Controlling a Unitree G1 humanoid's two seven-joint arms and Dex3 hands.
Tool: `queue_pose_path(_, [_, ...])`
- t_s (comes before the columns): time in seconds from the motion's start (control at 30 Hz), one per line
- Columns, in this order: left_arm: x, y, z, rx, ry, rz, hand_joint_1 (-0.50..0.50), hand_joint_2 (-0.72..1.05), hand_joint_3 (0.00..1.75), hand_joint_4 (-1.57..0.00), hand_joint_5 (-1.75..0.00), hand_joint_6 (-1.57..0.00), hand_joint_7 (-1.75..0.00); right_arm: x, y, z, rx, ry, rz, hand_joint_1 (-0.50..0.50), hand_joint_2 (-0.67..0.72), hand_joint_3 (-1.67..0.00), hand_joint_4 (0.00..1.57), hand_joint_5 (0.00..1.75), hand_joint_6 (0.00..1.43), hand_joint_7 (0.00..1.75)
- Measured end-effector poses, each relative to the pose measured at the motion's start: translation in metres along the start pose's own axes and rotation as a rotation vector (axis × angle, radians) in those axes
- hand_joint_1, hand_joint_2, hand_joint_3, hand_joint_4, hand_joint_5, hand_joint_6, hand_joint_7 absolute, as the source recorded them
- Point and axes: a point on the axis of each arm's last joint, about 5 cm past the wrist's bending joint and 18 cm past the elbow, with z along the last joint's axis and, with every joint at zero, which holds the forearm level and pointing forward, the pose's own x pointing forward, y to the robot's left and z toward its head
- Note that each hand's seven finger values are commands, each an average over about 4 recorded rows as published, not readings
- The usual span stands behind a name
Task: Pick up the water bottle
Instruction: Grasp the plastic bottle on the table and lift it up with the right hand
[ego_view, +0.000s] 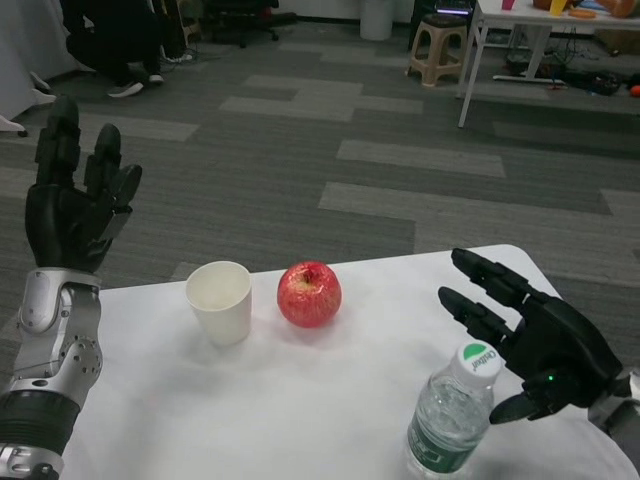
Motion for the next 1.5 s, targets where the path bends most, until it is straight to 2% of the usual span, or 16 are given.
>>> queue_pose_path(0.1, [0.001,0.0,0.0,-0.001,-0.004,-0.002,-0.5,1.05,0.07,0.0,-0.1,0.0,0.0,0.002,0.002,0.003,-0.039,0.029,0.016,-0.38,-0.16,-0.22,0.0,0.0,0.0,0.07])
queue_pose_path(0.17, [0.002,-0.001,0.001,-0.001,-0.007,-0.003,-0.5,1.05,0.02,0.0,-0.1,0.0,0.0,0.004,0.004,0.006,-0.07,0.051,0.035,-0.38,-0.16,-0.22,0.0,0.0,0.0,0.07])
queue_pose_path(0.3, [0.003,-0.001,0.001,-0.002,-0.008,-0.004,-0.5,1.05,0.04,0.0,-0.1,0.0,0.0,0.008,0.01,0.009,-0.105,0.082,0.065,-0.38,-0.18,-0.24,0.0,0.0,0.0,0.07])
queue_pose_path(0.53, [0.005,-0.003,0.001,-0.005,-0.012,-0.014,-0.5,1.05,0.09,0.0,-0.1,0.0,0.0,0.019,0.021,0.013,-0.14,0.09,0.148,-0.38,-0.22,-0.24,0.0,0.0,0.0,0.07])
queue_pose_path(0.97, [0.006,-0.004,0.0,-0.006,-0.008,-0.022,-0.5,1.05,0.09,0.0,-0.1,0.0,0.0,0.028,0.029,0.009,-0.142,0.173,0.214,-0.38,-0.22,-0.24,0.0,0.0,0.0,0.07])
queue_pose_path(1.07, [0.006,-0.004,0.0,-0.006,-0.006,-0.023,-0.5,1.05,0.02,0.0,-0.1,0.0,0.0,0.033,0.033,0.005,-0.127,0.212,0.248,-0.38,-0.22,-0.24,0.0,0.0,0.0,0.07])
queue_pose_path(1.2, [0.006,-0.004,0.0,-0.006,-0.003,-0.025,-0.5,1.05,0.07,0.0,-0.1,0.0,0.0,0.039,0.037,0.001,-0.124,0.246,0.29,-0.39,-0.22,-0.24,0.0,0.0,0.0,0.07])
queue_pose_path(1.3, [0.006,-0.005,0.0,-0.007,0.003,-0.028,-0.5,1.05,0.07,0.0,-0.1,0.0,0.0,0.043,0.041,-0.002,-0.133,0.274,0.318,-0.42,-0.22,-0.24,0.0,0.0,0.0,0.07])
queue_pose_path(1.5, [0.006,-0.005,-0.001,-0.008,0.01,-0.029,-0.5,1.05,0.04,0.0,-0.1,0.0,0.0,0.048,0.049,-0.006,-0.136,0.306,0.363,-0.42,-0.24,-0.26,0.0,0.0,0.0,0.07])
